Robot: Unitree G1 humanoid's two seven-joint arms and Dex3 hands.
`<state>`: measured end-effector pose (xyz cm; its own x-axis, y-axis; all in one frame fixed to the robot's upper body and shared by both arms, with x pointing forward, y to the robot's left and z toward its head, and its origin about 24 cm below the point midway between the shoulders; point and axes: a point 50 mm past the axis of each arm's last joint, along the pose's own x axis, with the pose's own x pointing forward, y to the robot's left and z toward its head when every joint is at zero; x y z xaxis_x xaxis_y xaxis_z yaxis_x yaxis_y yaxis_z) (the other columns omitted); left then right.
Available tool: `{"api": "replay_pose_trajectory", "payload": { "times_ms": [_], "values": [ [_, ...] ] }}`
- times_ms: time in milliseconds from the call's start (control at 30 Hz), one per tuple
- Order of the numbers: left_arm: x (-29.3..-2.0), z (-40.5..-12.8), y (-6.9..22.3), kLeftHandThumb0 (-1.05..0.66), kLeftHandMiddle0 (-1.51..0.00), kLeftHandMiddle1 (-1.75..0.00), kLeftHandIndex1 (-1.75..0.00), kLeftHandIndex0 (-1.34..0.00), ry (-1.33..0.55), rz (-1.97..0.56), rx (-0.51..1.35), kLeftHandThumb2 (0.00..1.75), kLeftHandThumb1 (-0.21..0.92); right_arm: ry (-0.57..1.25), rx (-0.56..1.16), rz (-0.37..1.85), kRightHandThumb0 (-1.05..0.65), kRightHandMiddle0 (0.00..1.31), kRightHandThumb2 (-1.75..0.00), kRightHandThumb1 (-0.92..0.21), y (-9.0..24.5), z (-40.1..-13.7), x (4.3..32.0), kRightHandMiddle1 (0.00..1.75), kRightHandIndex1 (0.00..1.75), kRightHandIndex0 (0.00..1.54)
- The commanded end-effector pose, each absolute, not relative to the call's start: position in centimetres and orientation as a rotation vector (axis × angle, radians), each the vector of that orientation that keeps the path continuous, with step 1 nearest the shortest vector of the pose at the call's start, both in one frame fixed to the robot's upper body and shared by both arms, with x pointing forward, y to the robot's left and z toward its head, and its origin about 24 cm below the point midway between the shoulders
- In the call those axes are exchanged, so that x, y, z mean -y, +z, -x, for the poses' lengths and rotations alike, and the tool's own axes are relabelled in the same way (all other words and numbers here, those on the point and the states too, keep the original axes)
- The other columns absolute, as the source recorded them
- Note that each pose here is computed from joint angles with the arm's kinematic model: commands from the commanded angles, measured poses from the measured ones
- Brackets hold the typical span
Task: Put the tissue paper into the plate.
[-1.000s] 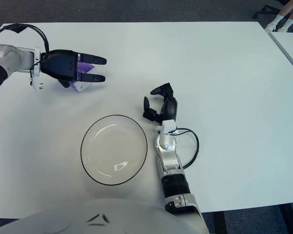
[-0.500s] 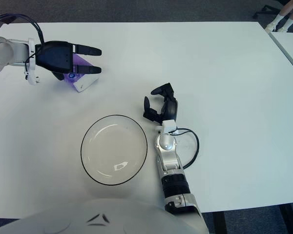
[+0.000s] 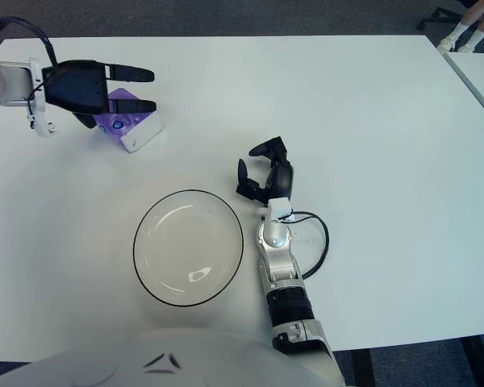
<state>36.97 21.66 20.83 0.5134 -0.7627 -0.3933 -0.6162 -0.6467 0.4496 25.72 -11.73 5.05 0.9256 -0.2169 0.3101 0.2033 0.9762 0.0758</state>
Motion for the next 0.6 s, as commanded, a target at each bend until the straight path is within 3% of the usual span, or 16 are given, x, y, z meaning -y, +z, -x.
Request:
{"api": "replay_pose_trajectory", "payload": {
  "times_ms": [0,567],
  "values": [
    [-22.8,-36.9,21.0,-1.05,0.0,0.0,0.0,0.0,-0.803,-2.532,1.123,0.47,0.91,-0.22,0.092,0.031,-0.01,0.46,-1.13,-0.38,-0.7,-23.0,12.7,1.75,1.37,0.68],
    [-23.3,-37.5,18.5,-1.05,0.0,0.0,0.0,0.0,-0.764,-2.504,0.919,0.43,0.89,-0.222,0.106,0.032,-0.01,0.44,-1.13,-0.38,-0.6,-22.9,12.7,1.75,1.38,0.68]
  ]
}}
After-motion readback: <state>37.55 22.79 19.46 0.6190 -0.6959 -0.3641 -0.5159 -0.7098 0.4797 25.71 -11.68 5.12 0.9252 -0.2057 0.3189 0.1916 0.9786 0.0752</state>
